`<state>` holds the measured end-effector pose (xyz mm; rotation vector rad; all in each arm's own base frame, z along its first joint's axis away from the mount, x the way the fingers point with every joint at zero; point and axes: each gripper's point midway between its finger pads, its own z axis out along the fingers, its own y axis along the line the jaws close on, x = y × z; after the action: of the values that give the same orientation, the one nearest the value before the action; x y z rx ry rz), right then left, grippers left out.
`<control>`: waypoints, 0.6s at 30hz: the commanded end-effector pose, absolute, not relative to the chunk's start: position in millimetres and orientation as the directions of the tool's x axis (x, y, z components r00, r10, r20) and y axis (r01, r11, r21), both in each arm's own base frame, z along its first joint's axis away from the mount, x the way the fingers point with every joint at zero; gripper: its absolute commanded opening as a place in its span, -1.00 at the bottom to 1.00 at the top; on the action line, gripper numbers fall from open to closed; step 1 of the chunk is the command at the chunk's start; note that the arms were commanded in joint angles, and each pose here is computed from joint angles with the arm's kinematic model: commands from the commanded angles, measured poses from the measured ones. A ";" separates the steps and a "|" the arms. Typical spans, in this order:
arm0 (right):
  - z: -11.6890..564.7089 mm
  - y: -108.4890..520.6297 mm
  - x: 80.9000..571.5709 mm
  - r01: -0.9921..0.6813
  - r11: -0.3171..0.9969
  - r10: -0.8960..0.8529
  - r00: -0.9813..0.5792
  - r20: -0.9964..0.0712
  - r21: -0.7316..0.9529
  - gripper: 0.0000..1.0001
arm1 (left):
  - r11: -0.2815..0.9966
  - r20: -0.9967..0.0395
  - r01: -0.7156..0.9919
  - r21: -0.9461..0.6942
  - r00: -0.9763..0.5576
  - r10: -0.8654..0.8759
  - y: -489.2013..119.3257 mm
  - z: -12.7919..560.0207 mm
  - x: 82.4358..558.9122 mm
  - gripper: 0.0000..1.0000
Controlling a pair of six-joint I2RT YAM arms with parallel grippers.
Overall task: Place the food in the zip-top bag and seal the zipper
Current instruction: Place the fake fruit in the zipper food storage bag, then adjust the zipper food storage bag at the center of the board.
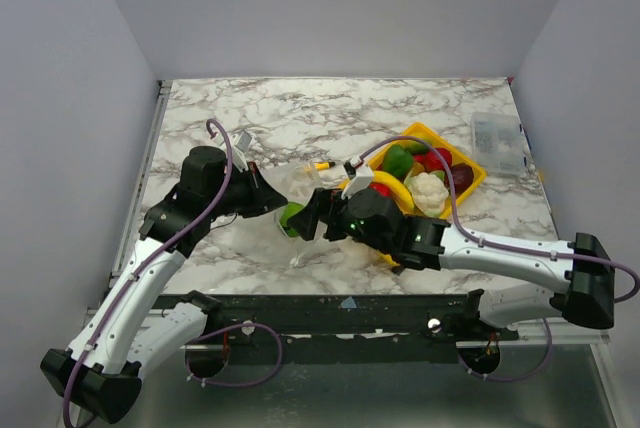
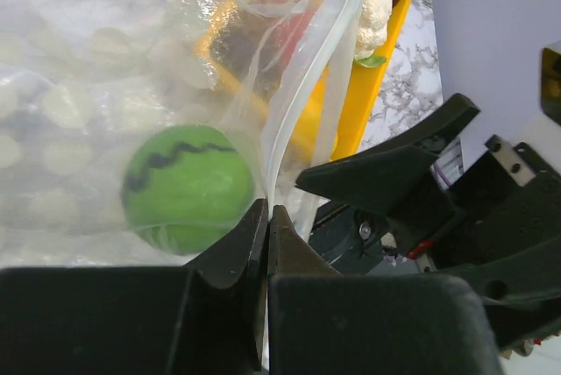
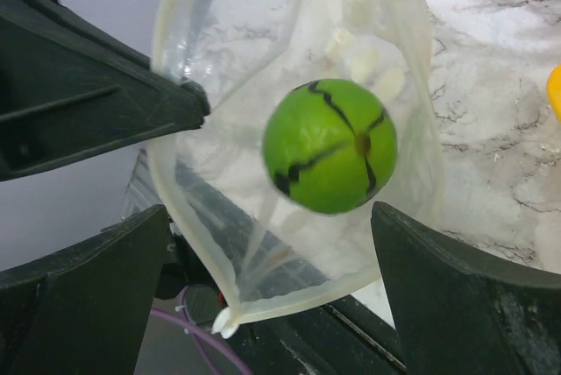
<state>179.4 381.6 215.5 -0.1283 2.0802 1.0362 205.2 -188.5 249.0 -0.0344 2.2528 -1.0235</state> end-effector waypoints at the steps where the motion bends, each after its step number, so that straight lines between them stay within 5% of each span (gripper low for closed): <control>1: 235.6 358.2 179.8 -0.380 0.712 0.240 -0.659 -0.713 0.591 1.00 | 0.709 -0.557 0.223 -0.669 -0.782 -0.280 -184.8 244.6 204.1 -1.00; 15: 210.8 358.3 184.4 -0.348 0.756 0.215 -0.668 -0.713 0.554 0.63 | 0.698 -0.552 0.237 -0.676 -0.789 -0.268 -187.3 245.0 200.8 -1.00; 18: 200.9 367.6 192.2 -0.343 0.802 0.157 -0.670 -0.726 0.489 0.33 | 0.705 -0.579 0.260 -0.659 -0.774 -0.255 -185.8 249.7 202.3 -1.00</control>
<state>185.2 358.9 207.7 -0.0914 2.1305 0.8886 204.1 -186.4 246.3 -0.0367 2.2561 -1.0108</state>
